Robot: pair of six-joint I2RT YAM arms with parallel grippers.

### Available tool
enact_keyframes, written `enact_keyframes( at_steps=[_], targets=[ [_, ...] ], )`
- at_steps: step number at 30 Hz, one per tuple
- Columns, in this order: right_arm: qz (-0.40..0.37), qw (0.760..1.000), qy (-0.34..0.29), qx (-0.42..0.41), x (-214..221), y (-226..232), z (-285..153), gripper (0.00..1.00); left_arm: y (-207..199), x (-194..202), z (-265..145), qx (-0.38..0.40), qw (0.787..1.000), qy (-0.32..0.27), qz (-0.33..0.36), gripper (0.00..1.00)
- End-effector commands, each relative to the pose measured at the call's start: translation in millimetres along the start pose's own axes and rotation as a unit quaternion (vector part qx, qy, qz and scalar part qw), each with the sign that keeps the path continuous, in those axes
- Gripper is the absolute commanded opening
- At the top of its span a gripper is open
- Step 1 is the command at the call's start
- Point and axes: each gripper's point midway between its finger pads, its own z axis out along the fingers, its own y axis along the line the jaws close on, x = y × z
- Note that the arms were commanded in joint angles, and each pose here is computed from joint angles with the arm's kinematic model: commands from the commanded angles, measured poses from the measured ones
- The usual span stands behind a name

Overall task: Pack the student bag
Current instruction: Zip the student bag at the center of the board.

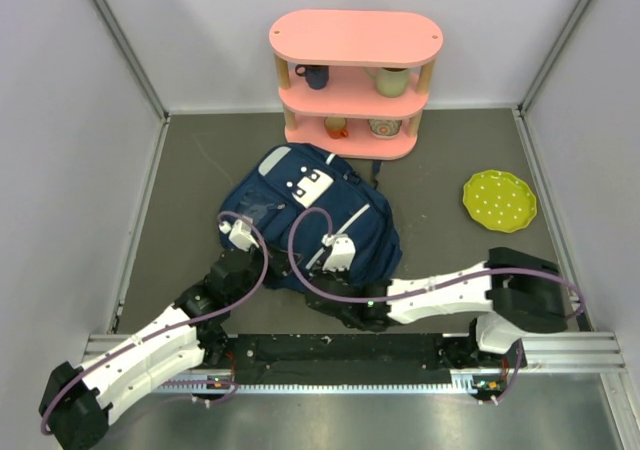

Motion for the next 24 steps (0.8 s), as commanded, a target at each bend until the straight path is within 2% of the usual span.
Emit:
enact_keyframes(
  at_steps=[1,5,7,13,18,24],
  targets=[
    [-0.107,0.993,-0.058,0.0,-49,-42,-7,0.0,-5,16,-10,0.012,0.998,0.049,0.041,0.0],
    [-0.125,0.992,-0.001,-0.032,-30,-45,-9,0.0,1,10,-10,-0.005,0.998,0.034,0.052,0.0],
    [-0.128,0.991,0.014,-0.02,-26,-52,-10,0.0,1,10,-10,-0.005,0.998,0.033,0.051,0.0],
    [-0.147,0.989,0.019,0.009,-30,-79,-18,0.0,1,7,-12,-0.007,0.998,0.031,0.057,0.0],
    [-0.183,0.982,0.048,0.007,-31,-89,-23,0.0,5,3,-14,-0.022,0.997,0.024,0.068,0.0],
    [-0.19,0.98,0.055,0.003,-31,-90,-24,0.0,10,5,-14,-0.025,0.997,0.024,0.074,0.0]
  ],
)
